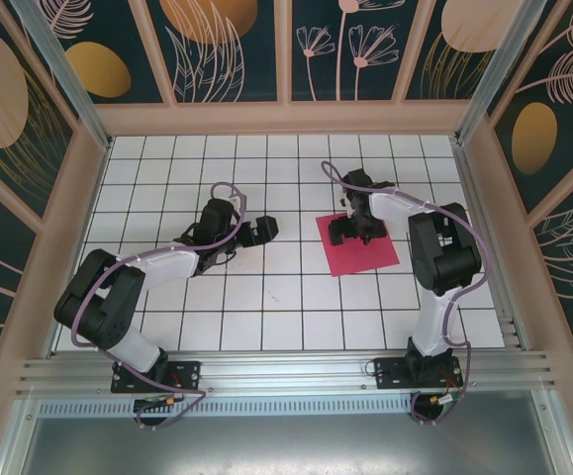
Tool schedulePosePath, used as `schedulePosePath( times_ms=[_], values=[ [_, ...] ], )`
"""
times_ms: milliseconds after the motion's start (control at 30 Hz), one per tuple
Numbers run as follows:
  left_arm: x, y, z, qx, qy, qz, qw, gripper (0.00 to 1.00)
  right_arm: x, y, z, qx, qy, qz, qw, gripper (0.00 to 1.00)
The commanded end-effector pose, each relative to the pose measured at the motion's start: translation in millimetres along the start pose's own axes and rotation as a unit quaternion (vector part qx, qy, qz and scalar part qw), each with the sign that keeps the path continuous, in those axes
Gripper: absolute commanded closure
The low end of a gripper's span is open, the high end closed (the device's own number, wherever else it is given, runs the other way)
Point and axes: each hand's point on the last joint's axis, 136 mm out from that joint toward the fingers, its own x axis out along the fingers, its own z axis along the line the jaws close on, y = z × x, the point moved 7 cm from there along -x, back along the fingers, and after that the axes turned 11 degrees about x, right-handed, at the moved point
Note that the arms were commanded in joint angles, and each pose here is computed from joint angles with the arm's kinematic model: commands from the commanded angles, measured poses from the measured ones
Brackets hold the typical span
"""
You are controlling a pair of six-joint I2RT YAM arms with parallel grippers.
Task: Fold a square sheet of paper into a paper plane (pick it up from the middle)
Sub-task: Fold the square sheet of paper in half at the center of the table.
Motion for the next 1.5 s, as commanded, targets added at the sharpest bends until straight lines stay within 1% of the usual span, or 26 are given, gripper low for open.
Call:
schedulePosePath(
  times_ms=[0, 533, 833, 1233, 1467],
  values=[
    [1.2, -1.8, -2.2, -0.001, 0.002, 0.002, 1.000, 0.01, 30.7, 26.6, -7.5, -0.006, 0.009, 0.062, 0.998, 0.05],
    [0.3, -4.4, -3.8, 0.000, 0.002, -0.002, 1.000, 0.01, 31.9, 26.5, -7.6, -0.002, 0.008, 0.059, 0.998, 0.07],
    [-1.1, -5.6, -4.4, -0.001, 0.002, -0.002, 1.000, 0.01, 31.2, 25.9, -6.8, -0.002, 0.004, 0.058, 0.998, 0.11],
    [-0.6, -5.1, -3.9, -0.002, -0.001, -0.002, 1.000, 0.02, 30.8, 25.8, -6.3, 0.001, 0.003, 0.055, 0.998, 0.11],
    [-0.8, -7.9, -2.7, -0.002, -0.014, -0.003, 1.000, 0.01, 31.2, 25.5, -6.3, 0.005, 0.001, 0.052, 0.999, 0.11]
  ],
)
